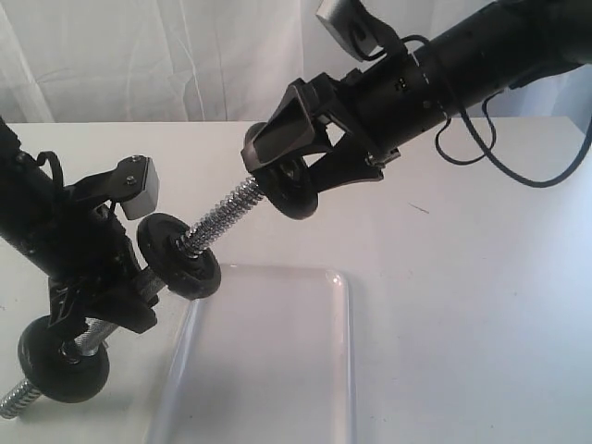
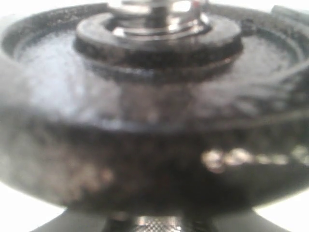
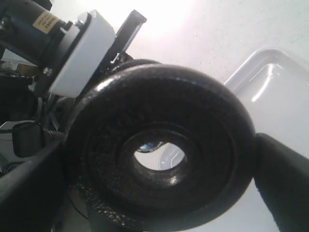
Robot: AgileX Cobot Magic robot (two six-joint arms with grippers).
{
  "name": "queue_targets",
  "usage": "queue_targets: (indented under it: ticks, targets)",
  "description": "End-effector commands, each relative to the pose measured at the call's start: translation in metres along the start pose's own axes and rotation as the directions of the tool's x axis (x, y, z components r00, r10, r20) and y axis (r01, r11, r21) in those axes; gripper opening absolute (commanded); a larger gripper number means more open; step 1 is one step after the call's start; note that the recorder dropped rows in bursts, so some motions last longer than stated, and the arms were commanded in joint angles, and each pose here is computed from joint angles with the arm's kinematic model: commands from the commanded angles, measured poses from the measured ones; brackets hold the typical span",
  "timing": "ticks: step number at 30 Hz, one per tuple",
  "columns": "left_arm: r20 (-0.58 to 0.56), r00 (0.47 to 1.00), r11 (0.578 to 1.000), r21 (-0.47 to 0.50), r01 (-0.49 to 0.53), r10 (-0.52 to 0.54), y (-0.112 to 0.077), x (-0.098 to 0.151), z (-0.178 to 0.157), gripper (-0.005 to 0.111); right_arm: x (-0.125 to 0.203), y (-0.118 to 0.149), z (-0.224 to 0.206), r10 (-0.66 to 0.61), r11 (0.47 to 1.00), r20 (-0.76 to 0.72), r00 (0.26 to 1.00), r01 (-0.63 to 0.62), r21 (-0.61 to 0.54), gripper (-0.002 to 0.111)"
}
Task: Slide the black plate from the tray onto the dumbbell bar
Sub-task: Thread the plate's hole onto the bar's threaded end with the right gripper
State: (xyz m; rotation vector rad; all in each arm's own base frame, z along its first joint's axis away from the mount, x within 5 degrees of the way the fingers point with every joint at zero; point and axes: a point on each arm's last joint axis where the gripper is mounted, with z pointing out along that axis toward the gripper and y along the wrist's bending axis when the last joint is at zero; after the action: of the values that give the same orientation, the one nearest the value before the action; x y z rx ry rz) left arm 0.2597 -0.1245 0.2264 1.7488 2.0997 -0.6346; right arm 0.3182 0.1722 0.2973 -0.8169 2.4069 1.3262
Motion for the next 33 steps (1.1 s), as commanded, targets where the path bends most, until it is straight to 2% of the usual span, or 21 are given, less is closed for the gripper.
queue_targets:
  ticks: [1, 11, 20, 33]
  targets:
    - [0.159, 0.987, 0.999, 0.028, 0.016, -0.020, -0.012, -0.022, -0.019, 0.000, 0.004, 0.007, -0.001, 0.026, 0.998, 0.026, 0.999, -0.025, -0.053, 0.000]
    - [0.164, 0.986, 0.999, 0.043, 0.011, -0.018, -0.014, -0.022, -0.019, 0.000, 0.002, 0.009, -0.001, 0.018, 0.997, 0.052, 0.998, -0.014, -0.081, 0.000]
    - [0.155, 0.986, 0.996, 0.061, -0.063, 0.052, -0.024, -0.034, -0.010, 0.000, 0.001, 0.010, -0.001, 0.021, 0.996, 0.060, 0.998, -0.016, -0.090, 0.000]
    - [0.093, 0.995, 0.999, 0.002, -0.035, 0.035, -0.018, -0.029, -0.009, 0.000, 0.004, 0.017, 0.009, -0.013, 0.996, 0.020, 1.000, 0.014, -0.091, 0.000]
